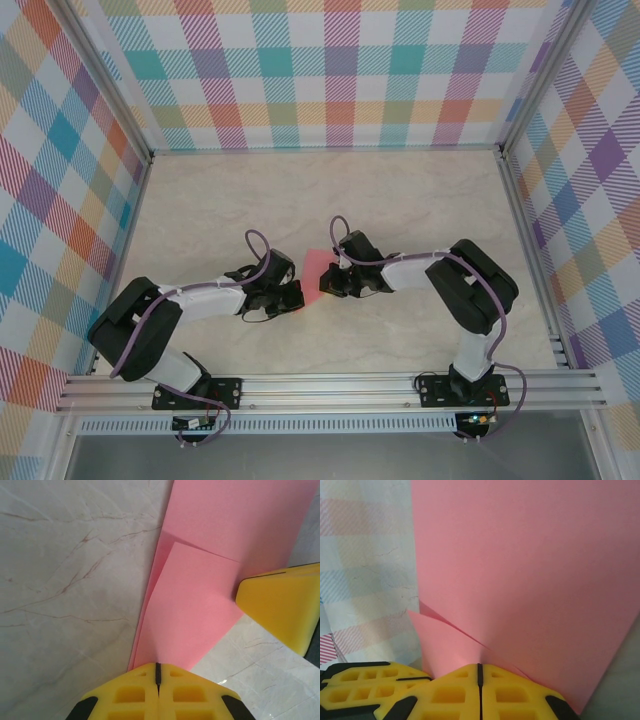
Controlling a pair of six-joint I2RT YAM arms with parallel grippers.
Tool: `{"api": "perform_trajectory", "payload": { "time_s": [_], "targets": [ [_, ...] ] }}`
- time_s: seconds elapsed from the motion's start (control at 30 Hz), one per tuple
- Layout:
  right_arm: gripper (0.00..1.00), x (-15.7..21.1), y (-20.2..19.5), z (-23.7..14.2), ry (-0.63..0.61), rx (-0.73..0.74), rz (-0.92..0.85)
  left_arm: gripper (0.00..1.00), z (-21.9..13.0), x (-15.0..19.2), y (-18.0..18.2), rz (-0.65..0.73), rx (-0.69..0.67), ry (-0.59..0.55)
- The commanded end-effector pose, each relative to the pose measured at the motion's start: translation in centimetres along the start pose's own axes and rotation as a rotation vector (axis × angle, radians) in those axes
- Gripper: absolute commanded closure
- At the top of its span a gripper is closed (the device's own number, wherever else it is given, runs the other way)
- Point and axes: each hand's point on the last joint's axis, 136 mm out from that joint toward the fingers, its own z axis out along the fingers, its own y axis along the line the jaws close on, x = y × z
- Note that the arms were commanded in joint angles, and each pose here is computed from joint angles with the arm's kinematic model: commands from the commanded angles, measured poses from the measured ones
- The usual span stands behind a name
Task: Fold a paper plane with a square sheet of paper (pick it up from the middle)
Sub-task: Third fold the triangle at the center of the table.
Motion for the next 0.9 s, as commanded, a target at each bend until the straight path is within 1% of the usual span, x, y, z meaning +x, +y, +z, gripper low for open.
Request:
{"api": "perform_trajectory", "payload": {
  "time_s": [0.0, 0.13, 0.27, 0.37, 0.53, 0.73, 0.87],
  "targets": [
    [0.94, 0.2, -1.1, 0.6, 0.013, 0.046, 0.031, 1.00, -0.3, 1.2, 1.7, 0.027, -0.066, 0.028],
    [0.94, 0.5, -2.5, 0.7, 0.018, 0.107, 0.054, 1.00, -1.2, -0.1, -0.8, 0.054, 0.028, -0.020],
    [0.94, 0.6, -3.1, 0.7, 0.019, 0.131, 0.071, 1.00, -1.7, -1.5, -2.3, 0.021, 0.086, -0.078],
    [0.94, 0.7, -3.3, 0.8, 0.020, 0.135, 0.079, 1.00, -1.1, -1.4, -3.0, -0.004, 0.127, -0.068],
    [0.94, 0.8, -3.4, 1.0, 0.031, 0.141, 0.086, 1.00, 0.3, -0.7, -2.4, -0.015, 0.116, -0.018],
    [0.95, 1.0, -4.0, 1.1, 0.041, 0.161, 0.101, 1.00, 1.4, -0.1, -1.3, -0.029, 0.088, 0.002],
    [0.95, 1.1, -4.8, 1.1, 0.046, 0.202, 0.122, 1.00, 1.8, 1.0, 0.0, -0.047, 0.060, 0.031]
  ]
}}
